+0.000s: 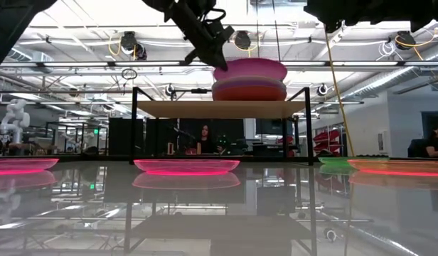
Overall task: Place and stack plates onto a shelf
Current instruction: Stack the pink plate on top of the light brown plate on the shelf, then put the green transparent plate on the shelf
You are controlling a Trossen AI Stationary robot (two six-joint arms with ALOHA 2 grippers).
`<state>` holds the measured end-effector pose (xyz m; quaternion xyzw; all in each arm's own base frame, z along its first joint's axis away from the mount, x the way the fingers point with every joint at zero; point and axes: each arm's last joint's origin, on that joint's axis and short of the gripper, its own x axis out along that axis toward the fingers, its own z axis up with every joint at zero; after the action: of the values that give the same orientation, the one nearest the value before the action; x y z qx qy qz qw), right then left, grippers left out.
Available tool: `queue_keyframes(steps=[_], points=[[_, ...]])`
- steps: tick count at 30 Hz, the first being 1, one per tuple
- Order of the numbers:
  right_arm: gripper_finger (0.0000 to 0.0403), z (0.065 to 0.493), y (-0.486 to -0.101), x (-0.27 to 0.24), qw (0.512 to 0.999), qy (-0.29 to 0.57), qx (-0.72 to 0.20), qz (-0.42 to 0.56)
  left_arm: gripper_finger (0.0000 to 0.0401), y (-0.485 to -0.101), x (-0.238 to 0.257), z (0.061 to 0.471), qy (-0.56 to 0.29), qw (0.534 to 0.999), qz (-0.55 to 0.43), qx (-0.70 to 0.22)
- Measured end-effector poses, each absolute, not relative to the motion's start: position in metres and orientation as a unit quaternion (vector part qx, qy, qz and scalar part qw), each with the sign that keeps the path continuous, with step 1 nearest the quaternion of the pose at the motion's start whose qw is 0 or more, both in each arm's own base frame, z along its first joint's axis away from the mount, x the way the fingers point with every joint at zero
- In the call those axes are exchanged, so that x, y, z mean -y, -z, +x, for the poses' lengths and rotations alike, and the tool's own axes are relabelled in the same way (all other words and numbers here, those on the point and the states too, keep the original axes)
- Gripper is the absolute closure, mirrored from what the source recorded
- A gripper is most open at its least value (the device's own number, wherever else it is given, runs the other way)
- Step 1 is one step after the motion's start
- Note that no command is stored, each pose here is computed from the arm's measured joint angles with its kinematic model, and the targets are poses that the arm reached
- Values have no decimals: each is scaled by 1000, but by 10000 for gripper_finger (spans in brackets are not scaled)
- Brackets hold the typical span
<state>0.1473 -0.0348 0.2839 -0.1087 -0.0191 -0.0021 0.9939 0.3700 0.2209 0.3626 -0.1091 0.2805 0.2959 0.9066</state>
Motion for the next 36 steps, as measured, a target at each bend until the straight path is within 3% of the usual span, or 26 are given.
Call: queue_keyframes(steps=[4, 12, 16, 22, 30, 36], points=[[279, 147, -284, 35, 994, 2, 19, -110, 368, -365, -219, 370, -291, 910, -101, -278], [279, 148, -283, 35, 993, 2, 17, -116, 280, -367, -216, 371, -287, 913, -93, -276], [279, 149, -282, 35, 993, 2, 14, -115, 254, -373, -212, 371, -280, 919, -73, -268], [279, 152, -279, 36, 994, 0, 1, -111, 252, -419, -193, 344, -275, 937, -33, -211], [279, 152, -275, 36, 994, -1, -20, -107, 252, -497, -124, 270, -241, 963, 23, -123], [279, 152, -270, 38, 994, 22, -29, -106, 252, -482, -77, 238, -210, 972, 34, -100]])
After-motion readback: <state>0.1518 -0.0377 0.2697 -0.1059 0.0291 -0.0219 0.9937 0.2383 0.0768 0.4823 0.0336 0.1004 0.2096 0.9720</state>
